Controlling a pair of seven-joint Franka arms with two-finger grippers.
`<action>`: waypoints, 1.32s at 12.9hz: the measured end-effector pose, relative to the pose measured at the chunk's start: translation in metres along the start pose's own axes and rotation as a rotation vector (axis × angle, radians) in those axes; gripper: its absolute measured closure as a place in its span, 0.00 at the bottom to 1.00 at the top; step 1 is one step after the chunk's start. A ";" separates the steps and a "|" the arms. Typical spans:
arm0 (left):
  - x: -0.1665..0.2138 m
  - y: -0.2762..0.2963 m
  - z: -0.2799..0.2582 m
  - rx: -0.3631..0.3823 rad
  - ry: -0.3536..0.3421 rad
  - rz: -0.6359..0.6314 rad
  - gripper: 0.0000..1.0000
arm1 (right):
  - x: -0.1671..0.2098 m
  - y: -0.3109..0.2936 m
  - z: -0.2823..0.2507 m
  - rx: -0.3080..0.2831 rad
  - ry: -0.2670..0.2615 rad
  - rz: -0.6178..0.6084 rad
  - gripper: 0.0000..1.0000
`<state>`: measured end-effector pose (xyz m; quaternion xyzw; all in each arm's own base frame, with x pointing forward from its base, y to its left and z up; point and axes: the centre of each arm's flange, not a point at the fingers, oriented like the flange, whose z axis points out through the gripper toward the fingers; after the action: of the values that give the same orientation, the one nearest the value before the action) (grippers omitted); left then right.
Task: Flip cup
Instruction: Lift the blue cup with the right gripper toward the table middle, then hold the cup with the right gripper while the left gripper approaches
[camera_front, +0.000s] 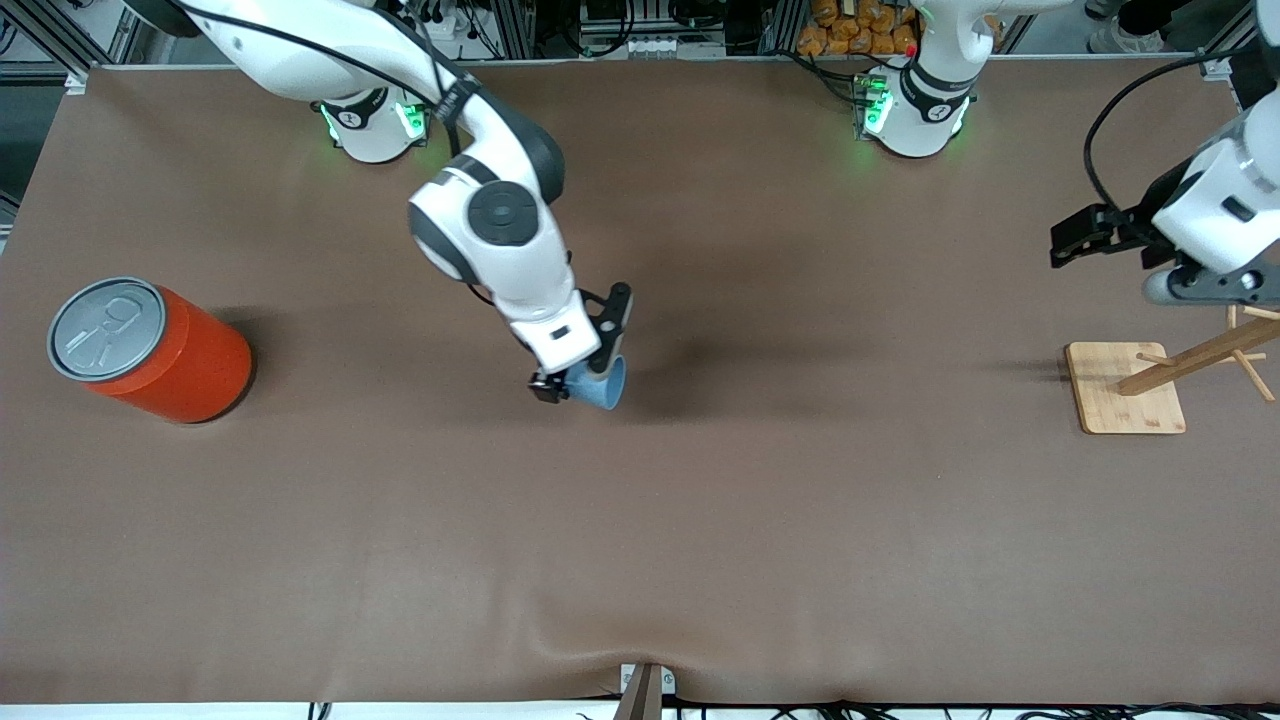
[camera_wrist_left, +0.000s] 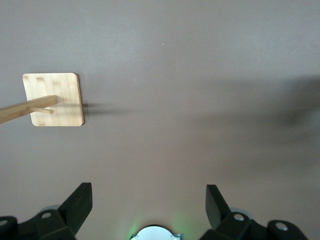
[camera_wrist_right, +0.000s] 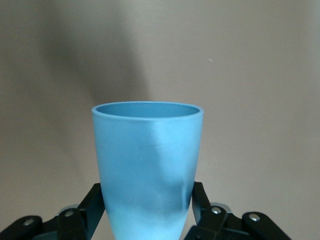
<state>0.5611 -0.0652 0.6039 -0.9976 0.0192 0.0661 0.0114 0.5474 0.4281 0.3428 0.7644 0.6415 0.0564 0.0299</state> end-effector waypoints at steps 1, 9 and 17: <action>0.005 0.002 0.007 -0.003 -0.010 0.004 0.00 | 0.010 -0.007 0.012 -0.018 0.002 -0.053 0.25; 0.065 0.016 0.120 -0.368 -0.207 0.089 0.00 | 0.091 -0.104 0.063 -0.063 0.014 -0.274 0.25; 0.082 0.076 0.257 -0.483 -0.337 0.141 0.00 | 0.090 -0.118 0.107 -0.074 -0.031 -0.231 0.25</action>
<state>0.6051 -0.1375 0.3365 -0.9426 0.0702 0.2339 -0.2278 0.4608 0.5396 0.2271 0.6846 0.7222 0.0644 0.0743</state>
